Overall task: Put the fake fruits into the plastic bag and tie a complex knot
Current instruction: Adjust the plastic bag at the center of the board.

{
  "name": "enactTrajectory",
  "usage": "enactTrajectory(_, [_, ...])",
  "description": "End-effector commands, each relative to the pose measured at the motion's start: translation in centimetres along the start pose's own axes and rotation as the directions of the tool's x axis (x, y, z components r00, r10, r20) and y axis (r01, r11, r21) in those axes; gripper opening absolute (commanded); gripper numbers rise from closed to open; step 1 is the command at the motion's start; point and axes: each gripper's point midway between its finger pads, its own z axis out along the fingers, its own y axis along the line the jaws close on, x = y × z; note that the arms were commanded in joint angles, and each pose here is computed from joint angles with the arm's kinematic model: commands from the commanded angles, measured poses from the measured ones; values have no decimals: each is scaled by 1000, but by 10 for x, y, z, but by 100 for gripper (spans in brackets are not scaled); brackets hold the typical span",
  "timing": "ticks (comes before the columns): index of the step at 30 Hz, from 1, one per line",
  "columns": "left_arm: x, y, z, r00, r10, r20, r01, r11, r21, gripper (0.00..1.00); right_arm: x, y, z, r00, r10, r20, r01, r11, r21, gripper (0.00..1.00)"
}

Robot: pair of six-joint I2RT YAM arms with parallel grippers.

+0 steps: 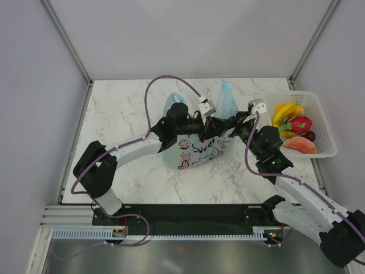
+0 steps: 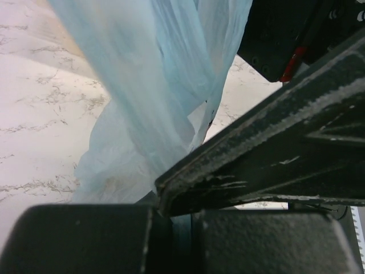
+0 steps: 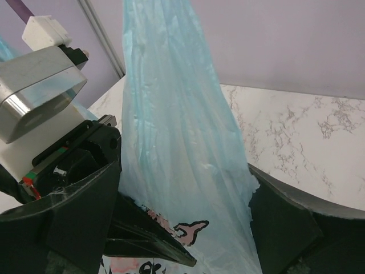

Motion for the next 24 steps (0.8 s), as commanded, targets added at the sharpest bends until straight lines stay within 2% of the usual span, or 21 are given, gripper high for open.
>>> enactTrajectory(1, [-32,-12,-4,996,42,85,-44,999,24,2,-6,2,6,999,26,39,-26,1000,-12,91])
enactTrajectory(5, [-36,-11,-4,995,42,91,-44,999,18,3,-2,3,6,998,37,42,-36,999,-20,71])
enactTrajectory(6, [-36,-11,-4,995,39,90,-41,999,20,4,0,5,7,999,37,35,-36,999,-35,61])
enactTrajectory(8, [-37,-9,-3,995,35,89,-37,999,12,6,4,6,9,999,32,22,-31,998,-46,51])
enactTrajectory(9, [-36,-9,-3,996,34,87,-35,999,9,7,4,7,10,999,32,19,-31,998,-48,40])
enactTrajectory(11, [-36,-9,-2,996,33,81,-33,999,9,13,6,6,11,999,32,17,-32,998,-47,33])
enactTrajectory(12, [-37,-8,-3,996,32,79,-33,999,4,16,5,6,11,999,31,18,-30,998,-46,23])
enactTrajectory(17, [-41,-4,-10,997,28,71,-25,999,-44,52,2,2,8,1000,16,27,-15,1000,-21,3])
enactTrajectory(20, [-45,-3,-18,998,10,57,-5,996,-86,67,0,0,5,999,10,33,-9,1000,-11,0])
enactTrajectory(24, [-55,-5,-31,998,-26,50,32,991,-130,74,0,-1,4,999,5,35,-5,1000,-4,0])
